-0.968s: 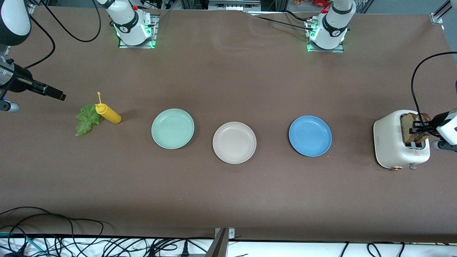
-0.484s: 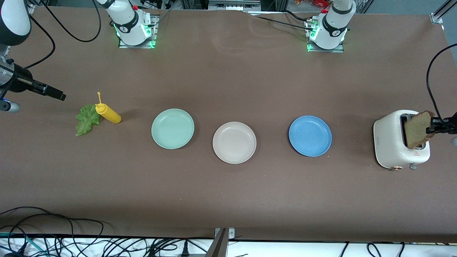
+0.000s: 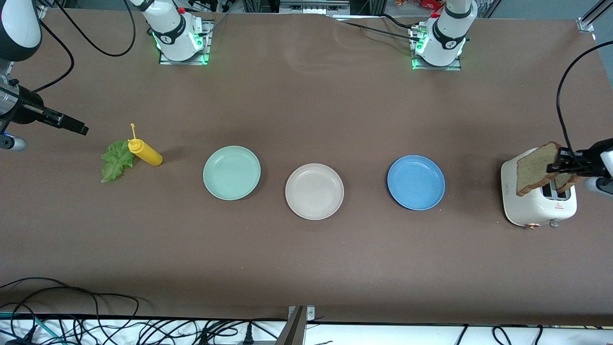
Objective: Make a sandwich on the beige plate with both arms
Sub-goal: 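Lift the toast slice out and carry it toward the beige plate, then lower the toast onto the beige plate while the right gripper reaches the lettuce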
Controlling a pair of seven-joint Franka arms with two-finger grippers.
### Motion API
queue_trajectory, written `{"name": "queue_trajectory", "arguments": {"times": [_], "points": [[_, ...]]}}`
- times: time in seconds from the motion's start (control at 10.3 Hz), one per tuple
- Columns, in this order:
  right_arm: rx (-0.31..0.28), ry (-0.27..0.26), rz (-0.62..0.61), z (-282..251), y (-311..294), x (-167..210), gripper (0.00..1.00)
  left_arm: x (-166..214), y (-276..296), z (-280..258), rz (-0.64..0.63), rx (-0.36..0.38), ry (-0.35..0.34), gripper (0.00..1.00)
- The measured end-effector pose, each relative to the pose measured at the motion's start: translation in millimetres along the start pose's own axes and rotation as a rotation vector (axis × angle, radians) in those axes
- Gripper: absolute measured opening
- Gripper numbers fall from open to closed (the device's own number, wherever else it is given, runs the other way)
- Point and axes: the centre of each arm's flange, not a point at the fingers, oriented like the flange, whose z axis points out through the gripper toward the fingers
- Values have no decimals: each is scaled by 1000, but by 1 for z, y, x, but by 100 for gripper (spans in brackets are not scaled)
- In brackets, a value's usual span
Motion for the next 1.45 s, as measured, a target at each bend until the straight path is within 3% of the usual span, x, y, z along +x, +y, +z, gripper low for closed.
{"name": "queue_trajectory", "arguments": {"times": [0.48, 0.77, 0.97, 1.16, 1.45], "points": [[0, -1, 0, 0, 0, 0, 100, 35, 97, 31, 36, -163, -75, 9], [-1, -4, -1, 2, 0, 0, 100, 61, 147, 70, 66, -321, -109, 9], [-1, -5, 0, 3, 0, 1, 100, 84, 193, 115, -7, -468, -177, 9], [-14, -3, 3, 8, 4, 4, 100, 107, 259, 170, -87, -513, -258, 9], [-48, -13, 19, 47, 34, 28, 100, 136, 329, 211, -363, -604, -258, 9]]}}
